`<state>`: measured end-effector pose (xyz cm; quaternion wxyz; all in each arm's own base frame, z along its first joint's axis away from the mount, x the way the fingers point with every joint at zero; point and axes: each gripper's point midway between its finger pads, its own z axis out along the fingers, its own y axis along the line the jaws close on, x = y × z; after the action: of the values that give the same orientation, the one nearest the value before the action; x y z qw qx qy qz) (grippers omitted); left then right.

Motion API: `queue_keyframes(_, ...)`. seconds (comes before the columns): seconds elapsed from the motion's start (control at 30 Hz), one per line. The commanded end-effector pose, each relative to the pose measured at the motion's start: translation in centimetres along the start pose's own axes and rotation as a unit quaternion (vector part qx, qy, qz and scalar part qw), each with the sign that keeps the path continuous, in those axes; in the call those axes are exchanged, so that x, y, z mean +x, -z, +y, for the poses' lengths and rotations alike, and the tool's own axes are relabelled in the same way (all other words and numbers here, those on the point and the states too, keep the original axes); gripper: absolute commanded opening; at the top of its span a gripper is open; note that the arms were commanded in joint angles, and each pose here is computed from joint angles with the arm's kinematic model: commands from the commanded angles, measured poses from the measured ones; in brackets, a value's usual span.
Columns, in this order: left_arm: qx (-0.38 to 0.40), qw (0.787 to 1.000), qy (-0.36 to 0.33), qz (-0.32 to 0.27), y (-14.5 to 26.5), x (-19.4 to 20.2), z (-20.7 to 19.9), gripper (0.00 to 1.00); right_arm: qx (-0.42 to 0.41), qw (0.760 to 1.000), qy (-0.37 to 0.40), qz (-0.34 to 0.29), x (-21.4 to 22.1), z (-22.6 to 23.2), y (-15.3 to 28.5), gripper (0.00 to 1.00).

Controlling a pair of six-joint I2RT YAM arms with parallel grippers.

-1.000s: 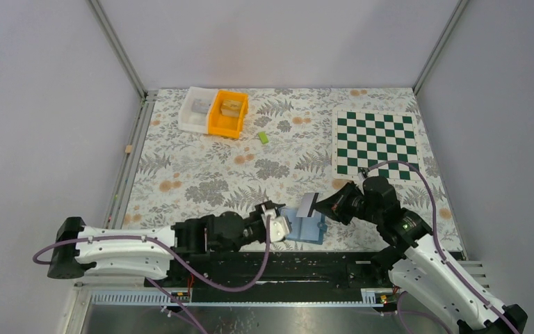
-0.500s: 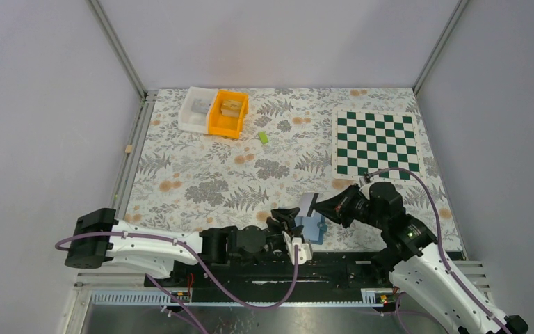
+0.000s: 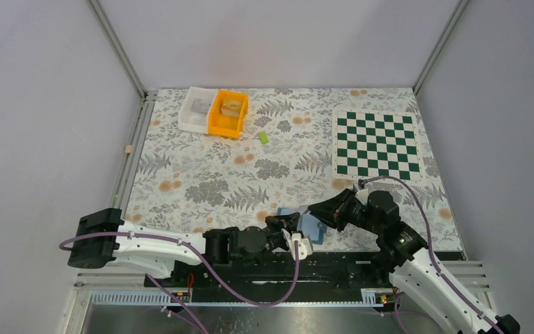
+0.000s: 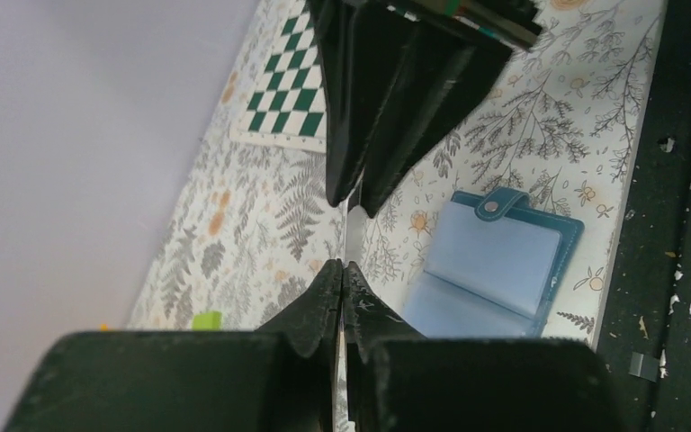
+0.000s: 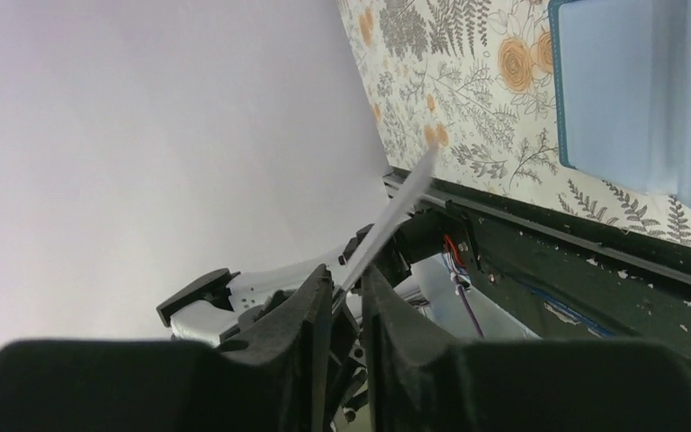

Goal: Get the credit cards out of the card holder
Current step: Place the credit card in the storage box.

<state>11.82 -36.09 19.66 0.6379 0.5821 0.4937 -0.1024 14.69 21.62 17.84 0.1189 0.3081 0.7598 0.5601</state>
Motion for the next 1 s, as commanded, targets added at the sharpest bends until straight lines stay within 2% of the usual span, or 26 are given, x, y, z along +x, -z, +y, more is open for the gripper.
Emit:
queue_keyframes(0.0,-0.052,0.994,0.096,0.002,0.2,-1.1,3.3,0.0,-0.089,0.995,0.012,0.038,1.2,2.9,0.5,0.3)
queue_keyframes(0.07,-0.056,0.989,0.135,0.011,0.4,-0.8,4.1,0.0,-0.096,0.995,0.016,0.033,1.1,2.9,0.6,0.41)
queue_keyframes(0.17,-0.061,0.977,0.206,0.016,0.7,-0.2,5.6,0.0,-0.102,0.994,0.042,0.023,1.0,2.7,0.8,0.51)
queue_keyframes(0.3,-0.064,0.952,0.299,0.029,1.1,0.7,7.3,0.0,-0.122,0.985,0.12,0.009,1.1,2.9,1.5,0.56)
queue_keyframes(0.4,-0.058,0.926,0.371,0.041,1.2,1.3,8.0,0.0,-0.142,0.965,0.221,-0.012,1.0,3.3,2.2,0.59)
queue_keyframes(0.53,-0.066,0.887,0.453,0.067,1.7,2.6,9.7,0.0,-0.106,0.941,0.319,-0.041,0.3,2.9,3.2,0.61)
queue_keyframes(0.67,-0.122,0.837,0.525,0.098,3.1,4.8,14.1,0.0,-0.087,0.935,0.341,-0.046,0.2,2.8,3.8,0.61)
queue_keyframes(0.87,-0.195,0.789,0.567,0.133,6.3,8.7,20.7,0.0,-0.082,0.94,0.33,-0.035,0.2,2.1,2.9,0.61)
queue_keyframes(0.97,-0.208,0.773,0.583,0.138,7.4,9.9,23.0,0.0,-0.073,0.938,0.338,-0.016,0.6,1.7,2.7,0.72)
